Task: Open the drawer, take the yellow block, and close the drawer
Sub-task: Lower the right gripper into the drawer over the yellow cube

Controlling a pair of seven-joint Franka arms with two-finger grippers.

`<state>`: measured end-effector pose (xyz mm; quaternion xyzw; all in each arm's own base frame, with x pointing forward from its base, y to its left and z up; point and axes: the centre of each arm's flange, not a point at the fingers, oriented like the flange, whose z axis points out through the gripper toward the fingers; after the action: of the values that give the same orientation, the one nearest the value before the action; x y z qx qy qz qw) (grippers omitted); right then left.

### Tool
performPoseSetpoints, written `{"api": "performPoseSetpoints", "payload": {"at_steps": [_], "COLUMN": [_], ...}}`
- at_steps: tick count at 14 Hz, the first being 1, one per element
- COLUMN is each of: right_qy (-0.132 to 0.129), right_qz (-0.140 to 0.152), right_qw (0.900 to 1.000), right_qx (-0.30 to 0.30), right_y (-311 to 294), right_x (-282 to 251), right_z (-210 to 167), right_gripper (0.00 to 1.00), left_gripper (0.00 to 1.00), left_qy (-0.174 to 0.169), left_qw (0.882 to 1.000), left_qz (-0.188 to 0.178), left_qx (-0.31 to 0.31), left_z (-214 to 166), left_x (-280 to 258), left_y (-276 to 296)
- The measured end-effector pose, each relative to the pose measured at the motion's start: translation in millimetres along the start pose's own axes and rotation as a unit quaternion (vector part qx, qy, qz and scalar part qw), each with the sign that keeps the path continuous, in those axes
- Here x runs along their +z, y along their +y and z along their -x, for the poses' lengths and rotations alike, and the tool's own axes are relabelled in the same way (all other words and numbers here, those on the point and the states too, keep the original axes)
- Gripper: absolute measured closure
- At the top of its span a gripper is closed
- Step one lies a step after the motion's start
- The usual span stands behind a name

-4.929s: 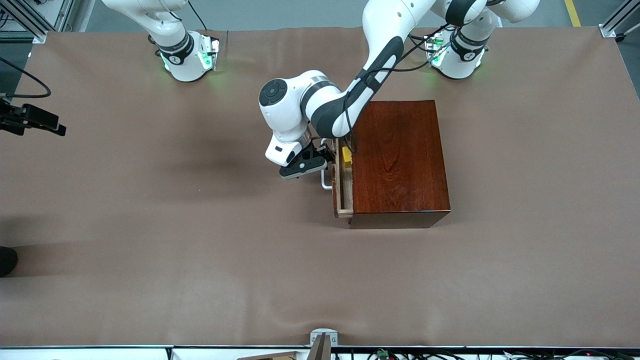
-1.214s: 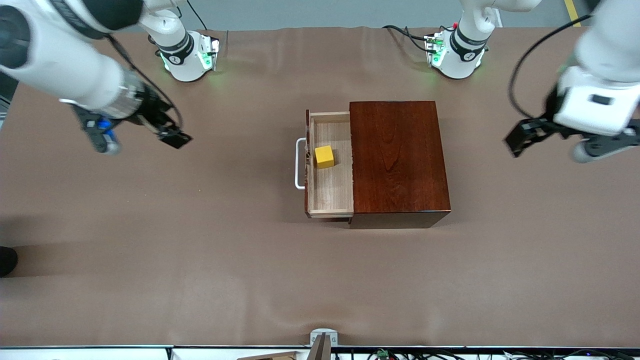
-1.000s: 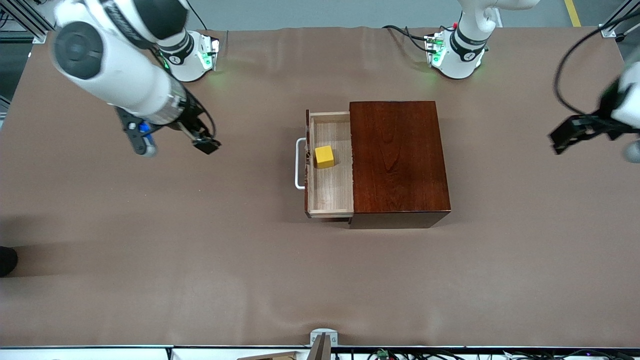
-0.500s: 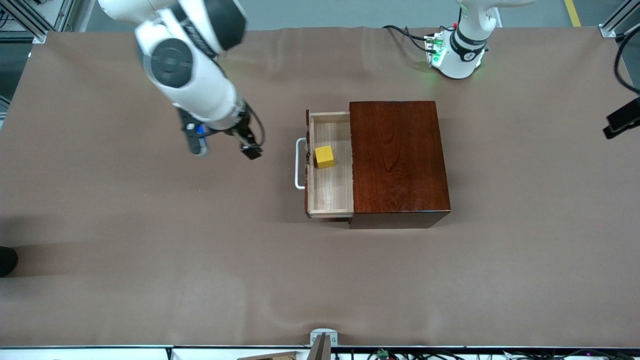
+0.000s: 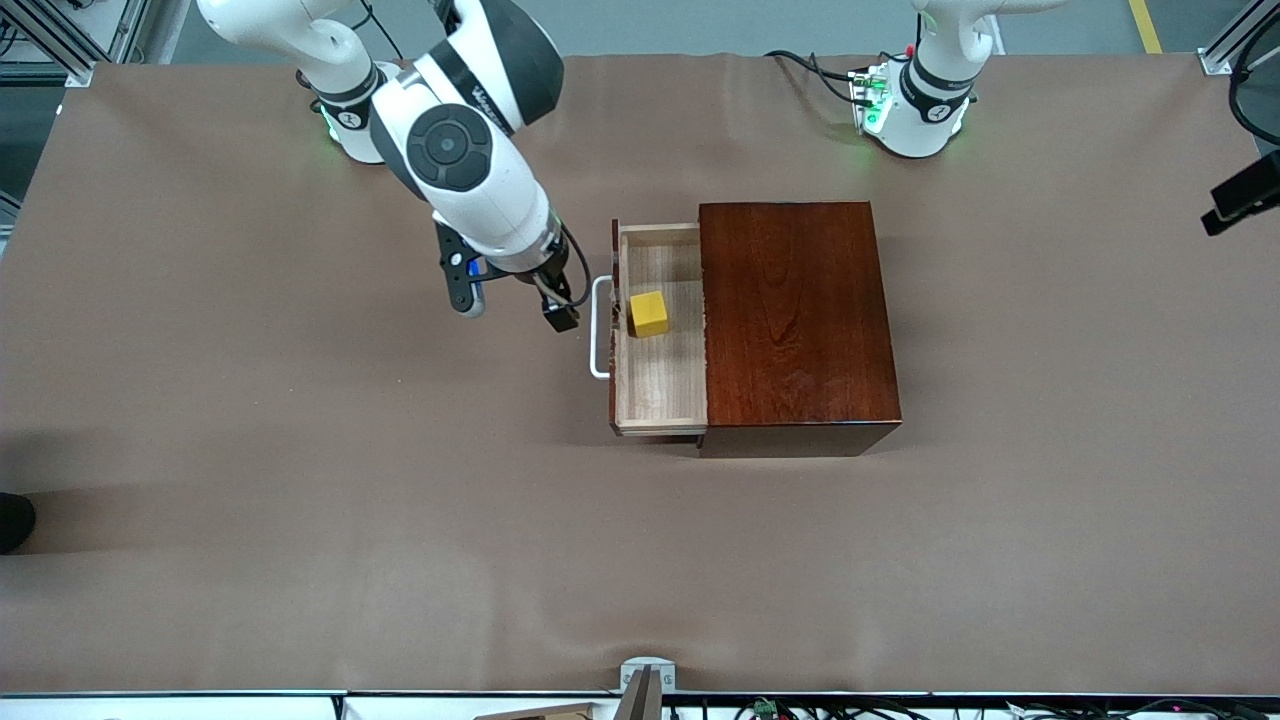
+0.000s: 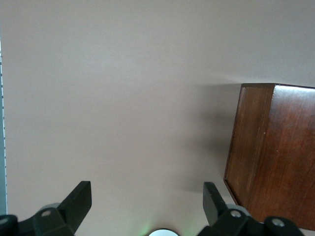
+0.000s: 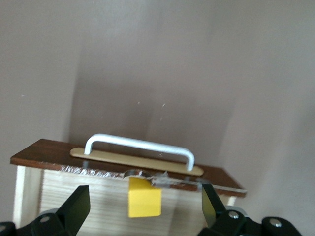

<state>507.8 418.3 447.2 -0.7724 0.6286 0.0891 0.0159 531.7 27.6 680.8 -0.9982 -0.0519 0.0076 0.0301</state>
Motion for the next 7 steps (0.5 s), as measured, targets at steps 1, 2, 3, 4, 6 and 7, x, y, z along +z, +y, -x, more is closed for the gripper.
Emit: {"api": "performPoseSetpoints", "payload": {"at_steps": [1,2,3,4,6,7], "right_qy": [0.000,0.000,0.000,-0.001,-0.004,-0.006], "right_qz": [-0.002,0.000,-0.001,-0.003,-0.010,-0.012], "right_qw": [1.000,1.000,0.999,0.999,0.999,0.999], "right_qx": [0.010,0.021,0.032,0.040,0.043,0.044], "right_y": [0,1,1,0,-2,-2], "right_x": [8,17,23,27,32,36], "right_z": [8,14,18,21,26,30], "right_gripper": [0.00,0.00,0.00,0.00,0.00,0.00], "left_gripper": [0.00,0.00,0.00,0.00,0.00,0.00], "left_qy": [0.000,-0.001,-0.002,-0.002,0.002,0.003], "left_qw": [1.000,1.000,1.000,1.000,1.000,1.000], "left_qz": [0.001,0.001,0.001,0.001,0.001,0.001], "left_qx": [0.003,0.006,0.008,0.010,0.013,0.015], "left_z": [6,12,16,18,20,20], "left_x": [5,10,12,13,11,11], "left_y": [2,5,7,9,12,14]}}
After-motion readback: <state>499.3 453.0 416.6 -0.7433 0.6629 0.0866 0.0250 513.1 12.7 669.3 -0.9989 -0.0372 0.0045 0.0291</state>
